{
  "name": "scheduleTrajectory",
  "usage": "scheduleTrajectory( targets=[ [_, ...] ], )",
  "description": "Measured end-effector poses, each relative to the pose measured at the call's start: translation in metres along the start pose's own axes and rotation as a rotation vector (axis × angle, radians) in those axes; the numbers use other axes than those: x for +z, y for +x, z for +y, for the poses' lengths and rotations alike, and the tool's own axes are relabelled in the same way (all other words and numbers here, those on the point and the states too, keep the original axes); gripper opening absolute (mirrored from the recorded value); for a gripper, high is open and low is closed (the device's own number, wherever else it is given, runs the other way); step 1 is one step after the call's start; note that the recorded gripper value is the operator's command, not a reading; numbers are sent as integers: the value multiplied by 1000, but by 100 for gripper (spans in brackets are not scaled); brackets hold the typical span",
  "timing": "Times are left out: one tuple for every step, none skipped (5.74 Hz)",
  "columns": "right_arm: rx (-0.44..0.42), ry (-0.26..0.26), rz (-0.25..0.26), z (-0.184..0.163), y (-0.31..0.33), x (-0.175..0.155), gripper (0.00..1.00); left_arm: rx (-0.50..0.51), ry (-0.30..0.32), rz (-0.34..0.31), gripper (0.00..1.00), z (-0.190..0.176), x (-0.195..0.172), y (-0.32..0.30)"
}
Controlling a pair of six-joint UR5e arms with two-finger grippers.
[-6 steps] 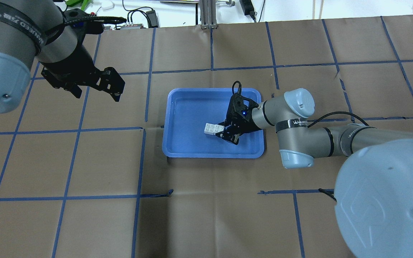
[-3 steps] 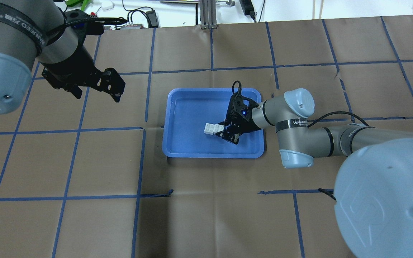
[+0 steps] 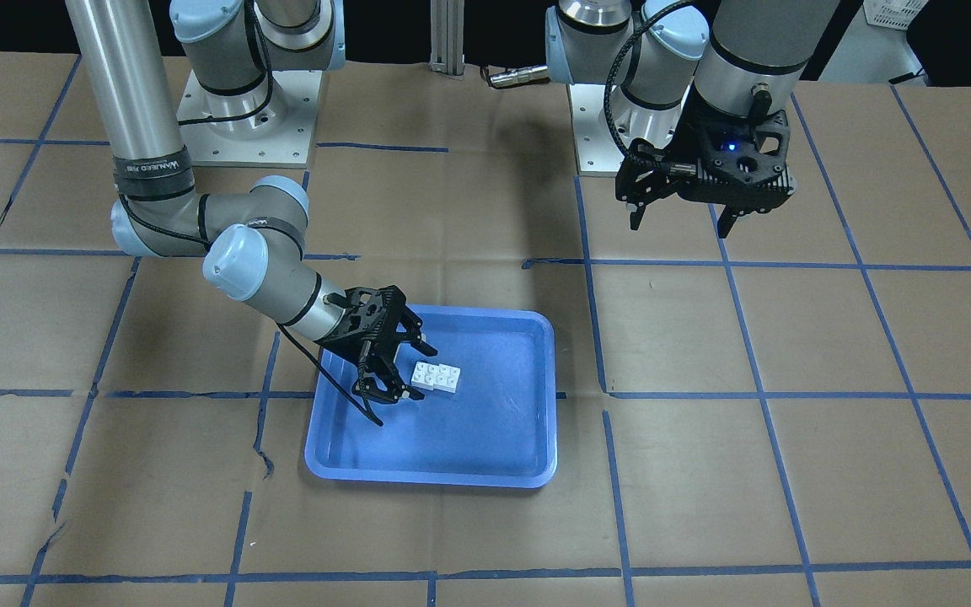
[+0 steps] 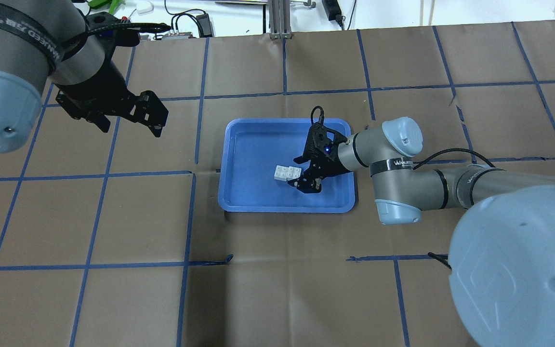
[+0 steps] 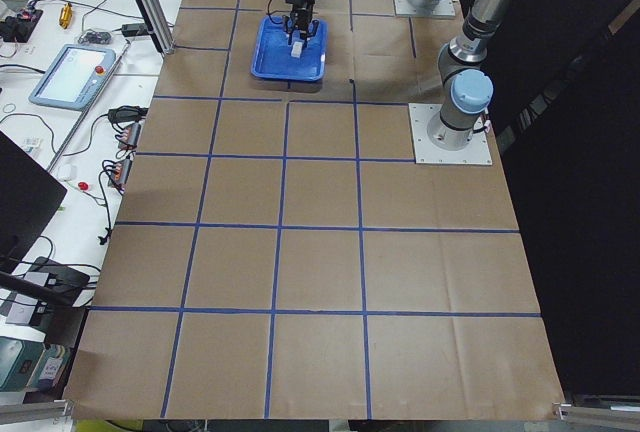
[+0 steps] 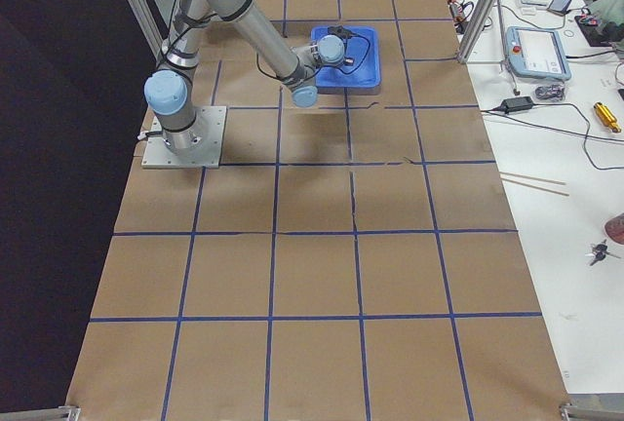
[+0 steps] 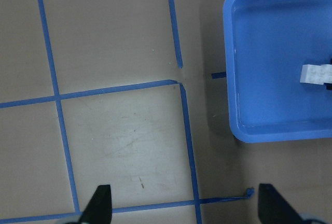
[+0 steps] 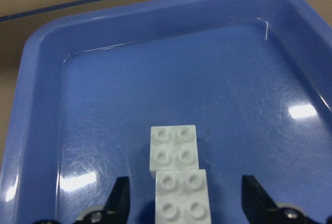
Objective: Assemble white blocks and place on blue tray
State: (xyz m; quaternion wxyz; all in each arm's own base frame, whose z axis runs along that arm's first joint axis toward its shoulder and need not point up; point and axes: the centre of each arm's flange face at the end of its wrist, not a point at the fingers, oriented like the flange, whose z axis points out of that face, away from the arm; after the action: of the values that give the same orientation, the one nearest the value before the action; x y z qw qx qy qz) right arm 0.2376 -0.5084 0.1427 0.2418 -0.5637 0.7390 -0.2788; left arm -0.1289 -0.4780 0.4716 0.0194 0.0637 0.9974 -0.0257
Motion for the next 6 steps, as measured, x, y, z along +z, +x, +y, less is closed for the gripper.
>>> scheduleTrajectory(
  targets=[
    [9,4,4,-2,2,-1,100,0,1,1,99,0,0,0],
    [26,5,21,-9,7,-7,100,-1,2,1,99,0,-1,0],
    [45,-4,55,-22,17,-18,100,-1,2,1,99,0,-1,0],
    [95,-30,74,-33,26,-31,100,-1,2,3,99,0,-1,0],
    [201,-95,67,-42,34,-46,100,-1,3,3,98,0,-1,0],
    [340,-192,65,-52,43,-65,100,-6,4,7,99,0,-1,1]
  ],
)
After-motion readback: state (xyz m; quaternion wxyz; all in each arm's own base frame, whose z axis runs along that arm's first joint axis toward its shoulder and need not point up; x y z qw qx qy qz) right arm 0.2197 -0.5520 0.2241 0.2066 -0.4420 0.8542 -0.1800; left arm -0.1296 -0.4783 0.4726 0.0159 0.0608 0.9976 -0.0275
